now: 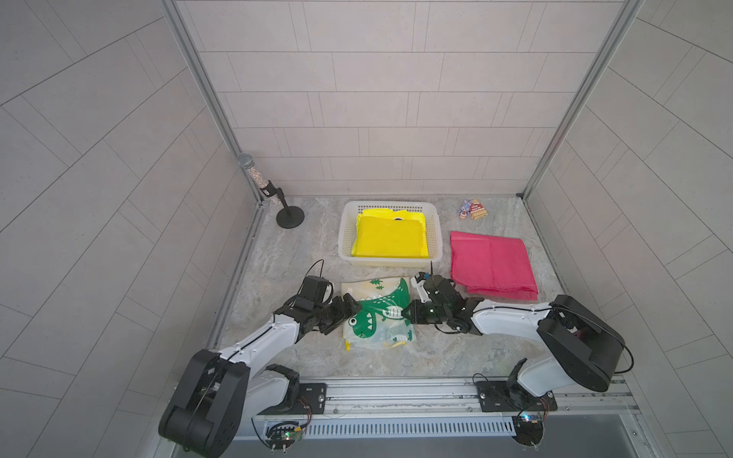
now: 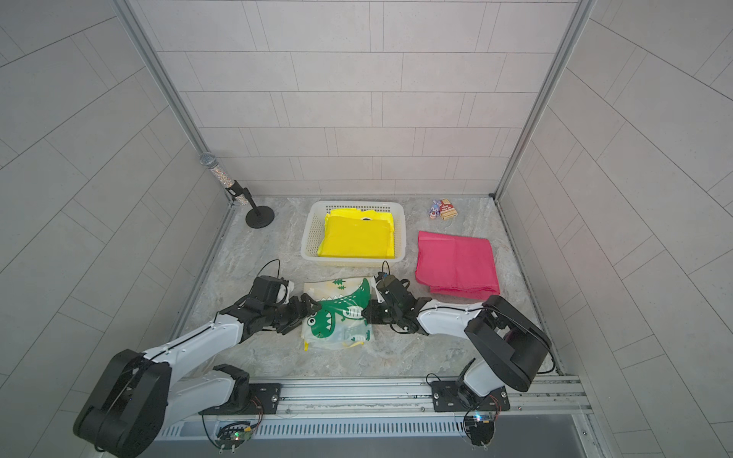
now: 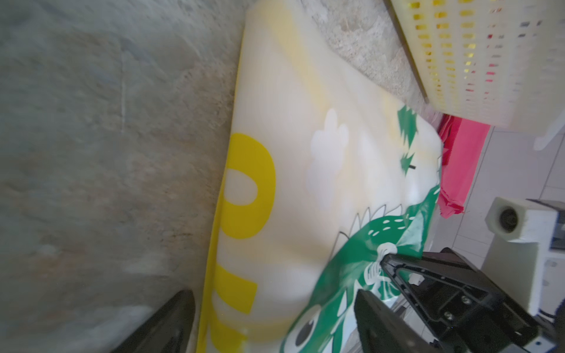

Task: Put the folded raincoat in the basket
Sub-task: Pick up the raincoat from the center of the board, then place the raincoat in the basket.

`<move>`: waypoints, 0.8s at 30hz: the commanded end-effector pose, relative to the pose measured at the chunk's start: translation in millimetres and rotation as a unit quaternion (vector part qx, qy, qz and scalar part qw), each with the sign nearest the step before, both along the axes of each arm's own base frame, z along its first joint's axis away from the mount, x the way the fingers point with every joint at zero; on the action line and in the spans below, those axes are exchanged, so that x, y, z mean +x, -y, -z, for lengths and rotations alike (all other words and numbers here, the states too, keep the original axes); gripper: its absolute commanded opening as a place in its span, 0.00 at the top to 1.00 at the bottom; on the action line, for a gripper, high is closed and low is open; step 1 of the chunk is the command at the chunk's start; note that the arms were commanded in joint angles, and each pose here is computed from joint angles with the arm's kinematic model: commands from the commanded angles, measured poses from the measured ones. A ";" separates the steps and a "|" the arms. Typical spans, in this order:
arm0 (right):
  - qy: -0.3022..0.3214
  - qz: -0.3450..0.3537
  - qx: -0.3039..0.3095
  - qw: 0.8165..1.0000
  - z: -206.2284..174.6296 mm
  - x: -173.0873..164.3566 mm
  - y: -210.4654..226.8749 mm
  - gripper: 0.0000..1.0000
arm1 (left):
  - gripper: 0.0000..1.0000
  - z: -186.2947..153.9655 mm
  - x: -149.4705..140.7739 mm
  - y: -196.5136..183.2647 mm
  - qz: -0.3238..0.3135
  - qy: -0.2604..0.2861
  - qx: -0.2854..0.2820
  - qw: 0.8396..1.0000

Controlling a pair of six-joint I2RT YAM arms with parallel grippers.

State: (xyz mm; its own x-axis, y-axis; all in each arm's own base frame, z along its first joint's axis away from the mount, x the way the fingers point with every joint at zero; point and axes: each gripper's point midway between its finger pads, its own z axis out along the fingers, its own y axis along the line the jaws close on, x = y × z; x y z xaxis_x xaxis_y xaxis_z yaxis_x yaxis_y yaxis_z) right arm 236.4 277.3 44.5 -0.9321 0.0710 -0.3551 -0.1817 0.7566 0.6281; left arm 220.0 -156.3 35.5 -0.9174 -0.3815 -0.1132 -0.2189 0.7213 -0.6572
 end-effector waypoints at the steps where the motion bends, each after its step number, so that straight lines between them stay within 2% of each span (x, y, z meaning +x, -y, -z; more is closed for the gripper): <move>1: -0.014 0.008 -0.020 1.000 14.6 -3.6 8.3 1.00 | 0.17 37.3 -32.3 -13.8 0.008 -0.063 0.044 0.997; 5: -0.014 0.008 -0.015 1.000 12.3 -2.4 5.6 1.00 | 0.32 44.5 -37.6 -16.2 0.011 -0.066 0.054 0.996; 9: -0.011 0.010 -0.012 1.000 8.8 -1.4 5.6 1.00 | 0.59 50.0 -44.2 -17.9 0.011 -0.070 0.054 0.996; 14: -0.003 0.011 -0.012 1.000 -1.8 -1.7 5.9 1.00 | 0.84 39.5 -37.4 -12.0 0.012 -0.058 0.039 0.997; 16: 0.003 0.011 -0.014 1.000 -9.1 -1.4 6.3 1.00 | 0.98 26.5 -27.7 -6.4 0.011 -0.044 0.028 0.999; 24: 0.041 0.012 -0.020 0.999 -54.1 4.2 10.3 1.00 | 1.00 -26.6 -4.6 1.8 0.008 -0.002 0.015 1.000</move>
State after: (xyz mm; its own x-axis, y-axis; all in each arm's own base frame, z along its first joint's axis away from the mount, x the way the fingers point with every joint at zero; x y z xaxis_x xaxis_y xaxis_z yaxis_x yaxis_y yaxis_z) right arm 232.0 273.6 76.9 -0.9231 0.0686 -0.3784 -0.1964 0.7619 0.6172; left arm 215.6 -164.4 50.7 -0.9292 -0.3493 -0.1204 -0.1857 0.7232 -0.6652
